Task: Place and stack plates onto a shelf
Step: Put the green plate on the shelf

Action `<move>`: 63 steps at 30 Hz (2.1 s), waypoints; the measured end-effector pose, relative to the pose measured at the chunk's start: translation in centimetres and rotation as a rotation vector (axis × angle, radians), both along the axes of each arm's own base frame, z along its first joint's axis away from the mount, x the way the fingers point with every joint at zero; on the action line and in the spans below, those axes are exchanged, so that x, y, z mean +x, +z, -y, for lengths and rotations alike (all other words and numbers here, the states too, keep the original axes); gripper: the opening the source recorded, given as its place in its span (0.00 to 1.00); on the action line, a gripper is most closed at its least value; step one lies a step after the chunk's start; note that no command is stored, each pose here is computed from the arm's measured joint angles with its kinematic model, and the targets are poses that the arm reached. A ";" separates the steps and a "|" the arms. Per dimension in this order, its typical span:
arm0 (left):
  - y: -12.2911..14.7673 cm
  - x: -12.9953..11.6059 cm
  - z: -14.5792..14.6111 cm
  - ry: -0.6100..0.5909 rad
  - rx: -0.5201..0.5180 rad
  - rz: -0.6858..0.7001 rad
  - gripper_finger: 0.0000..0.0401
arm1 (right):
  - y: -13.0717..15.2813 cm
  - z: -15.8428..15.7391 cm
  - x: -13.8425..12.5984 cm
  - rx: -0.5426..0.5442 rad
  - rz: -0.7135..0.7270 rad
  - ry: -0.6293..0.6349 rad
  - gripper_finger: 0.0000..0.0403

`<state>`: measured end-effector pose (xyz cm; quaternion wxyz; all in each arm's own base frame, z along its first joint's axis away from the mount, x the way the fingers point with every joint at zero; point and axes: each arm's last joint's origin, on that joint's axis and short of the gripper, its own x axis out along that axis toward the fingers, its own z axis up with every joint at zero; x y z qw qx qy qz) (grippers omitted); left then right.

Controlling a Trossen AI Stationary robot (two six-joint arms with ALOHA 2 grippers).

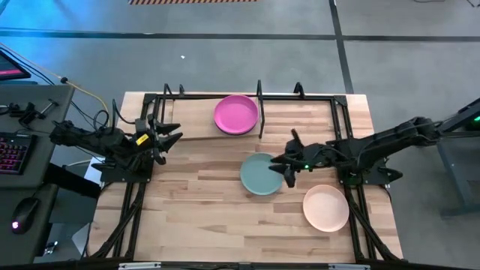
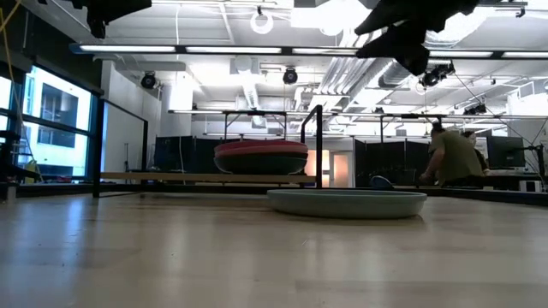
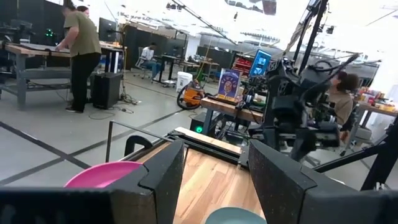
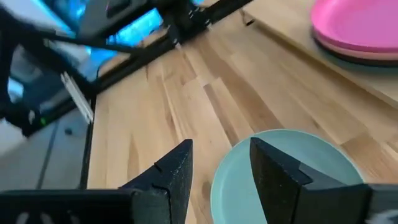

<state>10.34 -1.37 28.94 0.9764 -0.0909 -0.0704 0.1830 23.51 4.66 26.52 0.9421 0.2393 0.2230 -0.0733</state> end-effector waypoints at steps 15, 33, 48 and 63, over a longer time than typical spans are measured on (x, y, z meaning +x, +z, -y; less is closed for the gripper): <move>-0.1 0.1 0.0 -0.001 0.005 -0.012 0.42 | -5.9 1.1 2.7 0.038 -0.603 -0.211 0.35; -0.5 0.8 0.3 -0.004 -0.013 -0.041 0.42 | -12.0 3.5 4.7 0.056 -0.824 -0.325 0.35; 0.5 0.8 0.2 0.021 -0.034 0.038 0.42 | -12.8 3.3 4.9 0.064 -0.851 -0.326 0.03; 6.3 -1.8 -0.9 0.188 0.057 0.151 0.42 | -5.5 3.0 9.4 0.135 -0.452 -0.213 0.00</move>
